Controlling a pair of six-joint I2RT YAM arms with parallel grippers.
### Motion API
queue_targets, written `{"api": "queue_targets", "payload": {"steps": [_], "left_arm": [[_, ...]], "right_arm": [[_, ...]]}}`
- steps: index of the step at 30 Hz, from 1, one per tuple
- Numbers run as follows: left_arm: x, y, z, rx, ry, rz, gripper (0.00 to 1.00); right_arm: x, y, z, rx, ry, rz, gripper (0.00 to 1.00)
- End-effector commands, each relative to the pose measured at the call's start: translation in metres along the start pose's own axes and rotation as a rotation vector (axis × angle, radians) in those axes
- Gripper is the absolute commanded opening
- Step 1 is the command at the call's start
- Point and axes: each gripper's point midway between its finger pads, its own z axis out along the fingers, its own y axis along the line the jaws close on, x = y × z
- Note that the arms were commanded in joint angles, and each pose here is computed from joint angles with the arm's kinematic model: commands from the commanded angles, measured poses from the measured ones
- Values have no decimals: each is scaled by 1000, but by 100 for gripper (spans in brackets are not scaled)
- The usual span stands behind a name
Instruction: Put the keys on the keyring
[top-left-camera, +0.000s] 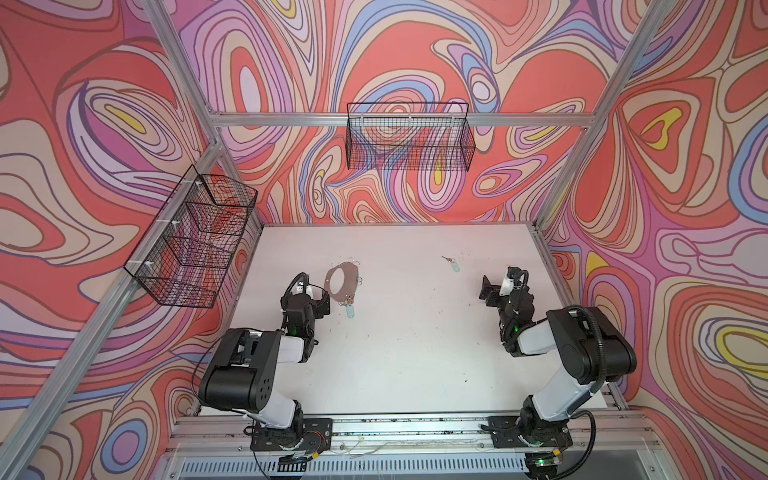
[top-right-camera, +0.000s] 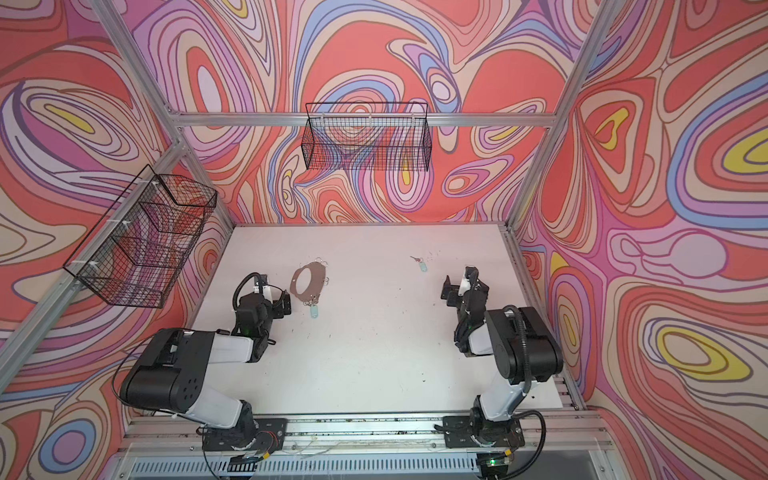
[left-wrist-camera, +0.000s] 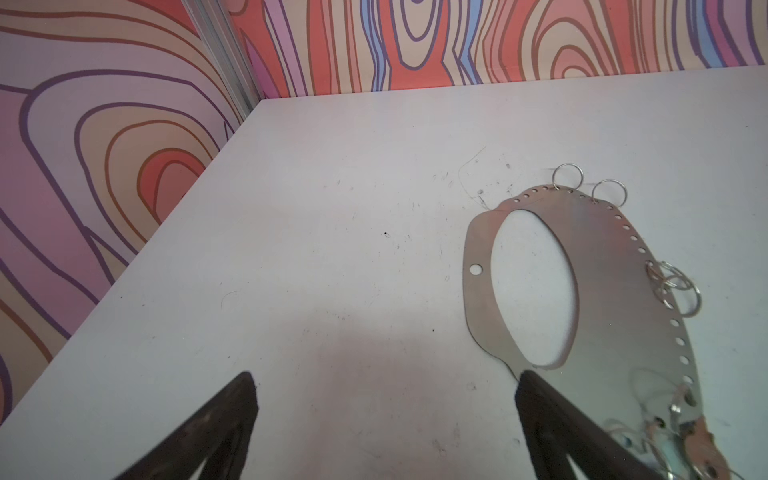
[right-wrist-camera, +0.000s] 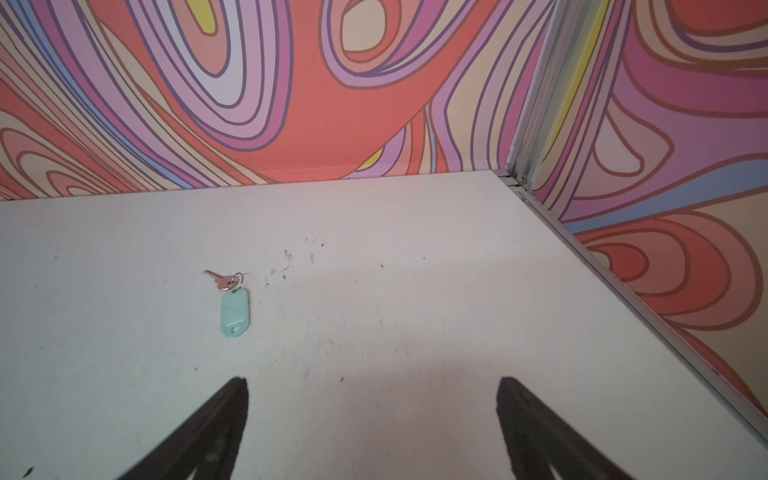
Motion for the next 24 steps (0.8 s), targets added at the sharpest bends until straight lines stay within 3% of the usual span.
{"api": "queue_targets", "payload": {"steps": [1,24], "left_arm": [[-13,1,3,0,-44,-14,100],[-13,0,3,2,-39,-14,100]], "right_arm": [[-2,2,2,-7,-5,-4,98],[-2,2,3,-10,-3,-4,98]]}}
